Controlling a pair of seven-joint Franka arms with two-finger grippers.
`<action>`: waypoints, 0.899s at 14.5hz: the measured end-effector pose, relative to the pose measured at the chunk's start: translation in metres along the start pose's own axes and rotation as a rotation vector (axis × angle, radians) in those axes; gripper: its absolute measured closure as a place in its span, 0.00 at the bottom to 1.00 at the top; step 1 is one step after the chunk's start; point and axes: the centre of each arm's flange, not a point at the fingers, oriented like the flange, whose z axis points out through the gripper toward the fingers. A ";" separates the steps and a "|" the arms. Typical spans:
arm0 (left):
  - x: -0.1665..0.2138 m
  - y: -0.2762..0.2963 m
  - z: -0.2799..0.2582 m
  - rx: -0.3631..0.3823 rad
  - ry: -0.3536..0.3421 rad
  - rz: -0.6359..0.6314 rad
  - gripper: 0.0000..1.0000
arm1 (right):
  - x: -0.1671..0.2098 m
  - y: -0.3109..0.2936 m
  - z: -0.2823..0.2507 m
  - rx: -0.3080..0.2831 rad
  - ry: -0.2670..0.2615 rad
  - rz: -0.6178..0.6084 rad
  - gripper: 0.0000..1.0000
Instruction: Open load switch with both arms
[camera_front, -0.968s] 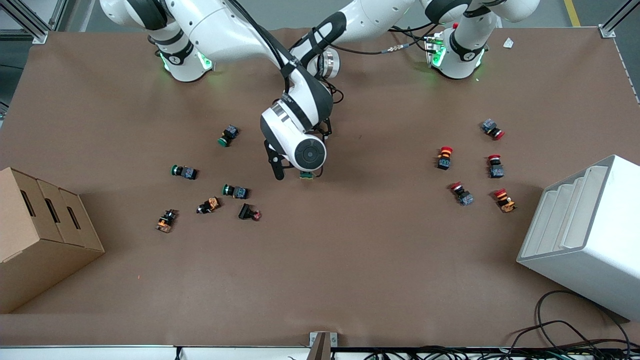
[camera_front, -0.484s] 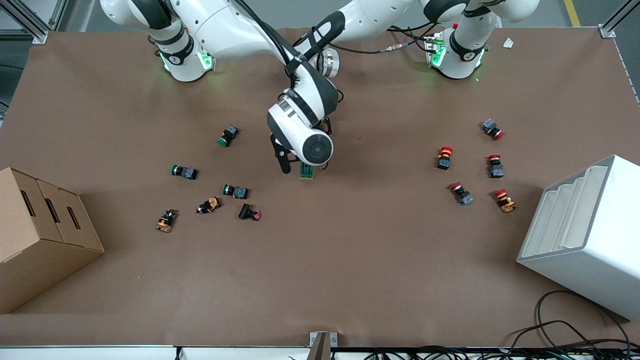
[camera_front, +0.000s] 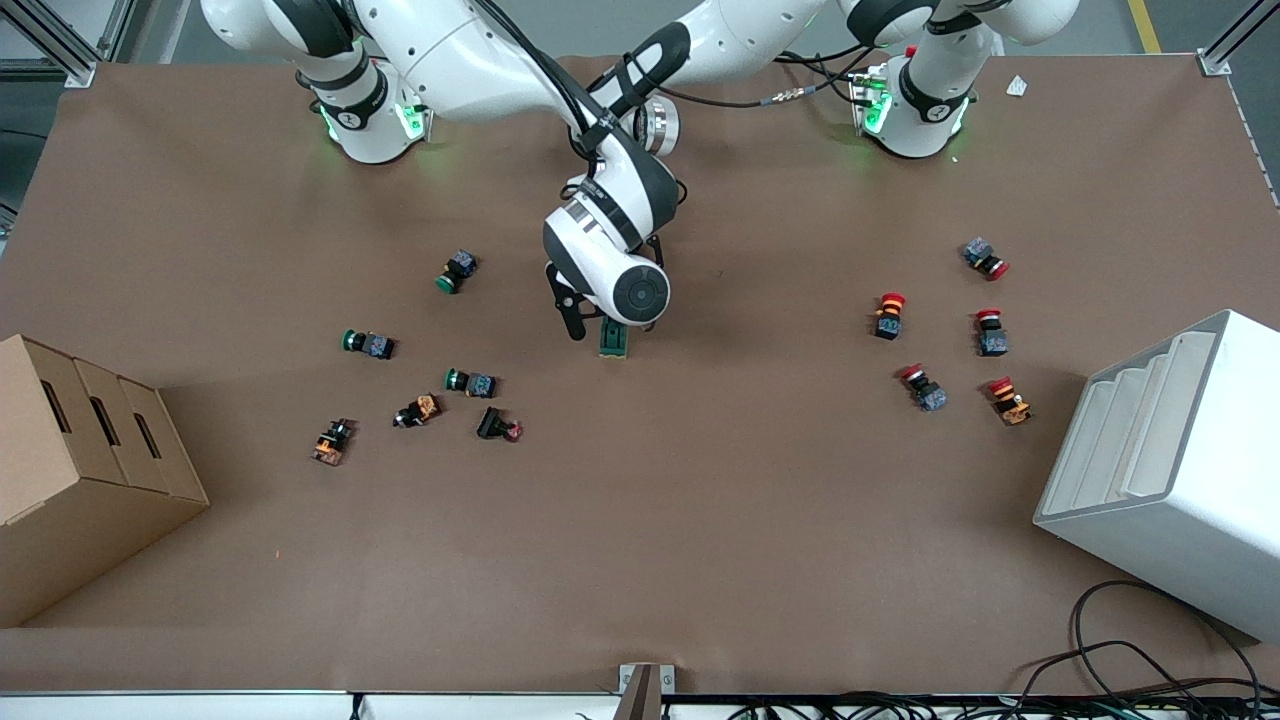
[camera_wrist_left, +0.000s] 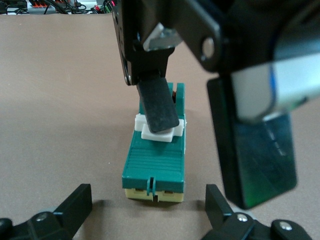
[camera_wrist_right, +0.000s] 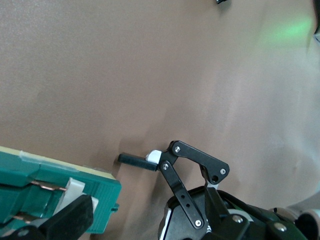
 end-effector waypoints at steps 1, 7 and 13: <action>0.000 0.000 0.000 0.000 0.000 0.000 0.00 | 0.001 0.000 -0.001 0.001 0.000 -0.007 0.00; 0.000 0.000 0.000 -0.001 0.001 0.001 0.00 | 0.070 0.018 -0.087 0.038 0.098 -0.289 0.00; 0.013 0.012 0.000 0.039 -0.052 0.037 0.01 | 0.259 0.083 -0.218 0.138 0.134 -0.733 0.00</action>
